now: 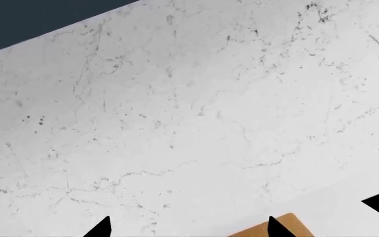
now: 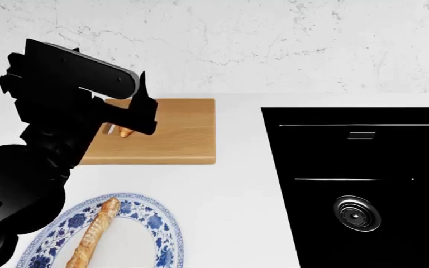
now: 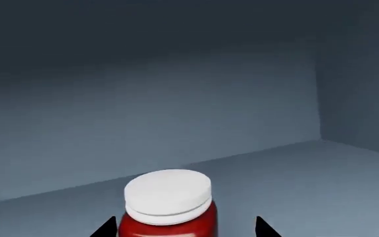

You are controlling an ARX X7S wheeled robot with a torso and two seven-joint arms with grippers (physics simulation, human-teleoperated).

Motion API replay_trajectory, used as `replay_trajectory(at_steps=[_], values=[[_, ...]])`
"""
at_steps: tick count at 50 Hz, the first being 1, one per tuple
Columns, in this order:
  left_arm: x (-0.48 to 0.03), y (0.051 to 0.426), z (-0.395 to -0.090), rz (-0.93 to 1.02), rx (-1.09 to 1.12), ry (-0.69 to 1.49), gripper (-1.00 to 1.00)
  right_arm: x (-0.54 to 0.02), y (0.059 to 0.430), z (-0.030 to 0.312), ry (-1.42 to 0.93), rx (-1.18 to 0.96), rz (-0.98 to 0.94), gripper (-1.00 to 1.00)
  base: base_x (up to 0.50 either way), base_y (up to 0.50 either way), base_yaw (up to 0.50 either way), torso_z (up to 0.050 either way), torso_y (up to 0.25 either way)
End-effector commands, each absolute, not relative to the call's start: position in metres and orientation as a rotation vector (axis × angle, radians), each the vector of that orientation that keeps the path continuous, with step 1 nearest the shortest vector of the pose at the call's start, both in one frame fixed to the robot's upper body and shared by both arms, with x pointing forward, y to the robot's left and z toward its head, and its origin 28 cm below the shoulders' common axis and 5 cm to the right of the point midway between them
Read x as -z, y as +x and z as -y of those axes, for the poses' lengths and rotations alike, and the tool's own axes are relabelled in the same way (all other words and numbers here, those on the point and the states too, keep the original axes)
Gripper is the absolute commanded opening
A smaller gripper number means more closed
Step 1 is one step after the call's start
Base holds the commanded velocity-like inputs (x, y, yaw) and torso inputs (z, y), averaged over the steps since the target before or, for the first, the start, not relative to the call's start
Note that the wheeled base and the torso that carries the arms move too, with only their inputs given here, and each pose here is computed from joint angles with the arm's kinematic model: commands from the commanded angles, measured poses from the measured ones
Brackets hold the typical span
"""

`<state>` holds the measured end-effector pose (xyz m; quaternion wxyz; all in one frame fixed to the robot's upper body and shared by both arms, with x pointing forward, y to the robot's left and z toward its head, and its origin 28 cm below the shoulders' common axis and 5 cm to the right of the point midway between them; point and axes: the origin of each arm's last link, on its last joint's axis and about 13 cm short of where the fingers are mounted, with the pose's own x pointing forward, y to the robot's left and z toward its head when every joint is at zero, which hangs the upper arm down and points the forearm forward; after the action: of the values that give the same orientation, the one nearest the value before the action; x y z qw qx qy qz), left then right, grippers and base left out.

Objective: From the different types of pastries on the counter, select a croissant and place it on the cutting board. Then retrieve a jar of jam from the cabinet and place it alongside the croissant on the cutting board.

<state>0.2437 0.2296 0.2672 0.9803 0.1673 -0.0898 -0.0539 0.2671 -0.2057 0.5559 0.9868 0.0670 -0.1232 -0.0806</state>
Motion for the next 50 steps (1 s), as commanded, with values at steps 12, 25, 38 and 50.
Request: replay_trajectory(at_steps=[12, 25, 38, 50], values=[[-0.263, 0.243, -0.230, 0.172, 0.106, 0.345, 1.00, -0.538, 0.278, 0.200, 0.192, 0.012, 0.180, -1.00, 0.00, 0.00, 0.00, 0.000, 0.000], [-0.262, 0.243, -0.230, 0.172, 0.105, 0.338, 1.00, -0.553, 0.210, 0.217, 0.125, 0.018, 0.350, -1.00, 0.00, 0.00, 0.00, 0.000, 0.000], [-0.259, 0.245, -0.232, 0.166, 0.095, 0.334, 1.00, -0.555, 0.143, 0.226, 0.046, 0.035, 0.495, -1.00, 0.00, 0.00, 0.00, 0.000, 0.000], [-0.258, 0.245, -0.232, 0.163, 0.093, 0.334, 1.00, -0.531, 0.102, 0.231, -0.002, 0.045, 0.561, -1.00, 0.00, 0.00, 0.00, 0.000, 0.000]])
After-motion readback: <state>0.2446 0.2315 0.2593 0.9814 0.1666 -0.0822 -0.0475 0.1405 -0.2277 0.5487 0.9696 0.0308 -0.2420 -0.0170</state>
